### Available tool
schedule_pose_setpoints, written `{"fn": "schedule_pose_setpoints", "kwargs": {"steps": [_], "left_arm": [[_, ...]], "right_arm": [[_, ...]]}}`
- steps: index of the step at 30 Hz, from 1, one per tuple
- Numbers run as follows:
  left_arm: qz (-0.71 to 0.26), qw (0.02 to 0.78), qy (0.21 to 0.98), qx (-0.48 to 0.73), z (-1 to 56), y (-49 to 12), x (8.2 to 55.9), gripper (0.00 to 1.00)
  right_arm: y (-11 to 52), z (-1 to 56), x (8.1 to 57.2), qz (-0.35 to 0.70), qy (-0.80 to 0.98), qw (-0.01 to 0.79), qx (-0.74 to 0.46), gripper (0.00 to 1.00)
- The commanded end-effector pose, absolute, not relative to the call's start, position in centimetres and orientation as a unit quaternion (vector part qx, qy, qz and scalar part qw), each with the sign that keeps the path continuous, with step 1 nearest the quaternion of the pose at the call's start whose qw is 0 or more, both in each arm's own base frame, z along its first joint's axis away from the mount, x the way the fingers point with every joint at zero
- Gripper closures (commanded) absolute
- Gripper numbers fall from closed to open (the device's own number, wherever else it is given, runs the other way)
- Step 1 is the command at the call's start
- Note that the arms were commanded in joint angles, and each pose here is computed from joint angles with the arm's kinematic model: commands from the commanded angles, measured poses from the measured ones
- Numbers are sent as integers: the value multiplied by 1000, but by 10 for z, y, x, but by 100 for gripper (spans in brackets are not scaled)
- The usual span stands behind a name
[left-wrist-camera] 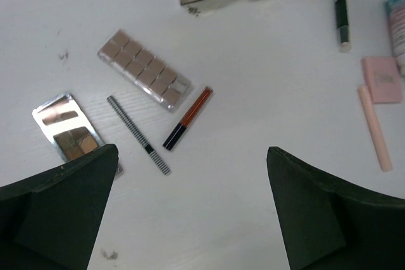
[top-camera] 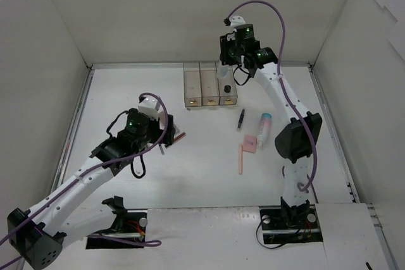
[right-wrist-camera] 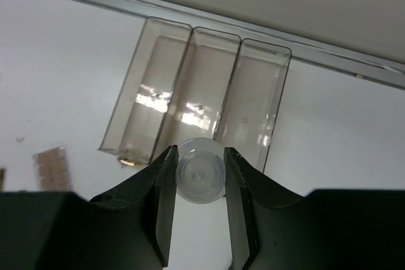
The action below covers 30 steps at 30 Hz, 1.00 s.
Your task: Organize the makeup
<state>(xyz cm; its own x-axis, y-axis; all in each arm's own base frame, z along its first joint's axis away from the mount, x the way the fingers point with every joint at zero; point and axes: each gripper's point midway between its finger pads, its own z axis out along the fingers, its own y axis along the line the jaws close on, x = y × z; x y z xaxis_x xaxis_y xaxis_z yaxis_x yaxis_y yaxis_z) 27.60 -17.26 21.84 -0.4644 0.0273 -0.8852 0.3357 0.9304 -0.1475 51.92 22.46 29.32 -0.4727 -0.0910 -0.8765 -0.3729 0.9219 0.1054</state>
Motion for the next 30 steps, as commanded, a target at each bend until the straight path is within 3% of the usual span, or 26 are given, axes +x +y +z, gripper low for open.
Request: {"fn": "schedule_pose_setpoints", "kwargs": {"steps": [1, 14, 30], "left_arm": [[-124, 490, 861, 50, 210, -149, 270, 0], [-101, 466, 878, 29, 194, -131, 258, 1], [-95, 458, 883, 39, 189, -136, 268, 1]], "right_arm": [[200, 316, 563, 62, 816, 568, -92, 100], [194, 237, 621, 22, 820, 570, -57, 100], [194, 179, 619, 26, 842, 538, -41, 100]]}}
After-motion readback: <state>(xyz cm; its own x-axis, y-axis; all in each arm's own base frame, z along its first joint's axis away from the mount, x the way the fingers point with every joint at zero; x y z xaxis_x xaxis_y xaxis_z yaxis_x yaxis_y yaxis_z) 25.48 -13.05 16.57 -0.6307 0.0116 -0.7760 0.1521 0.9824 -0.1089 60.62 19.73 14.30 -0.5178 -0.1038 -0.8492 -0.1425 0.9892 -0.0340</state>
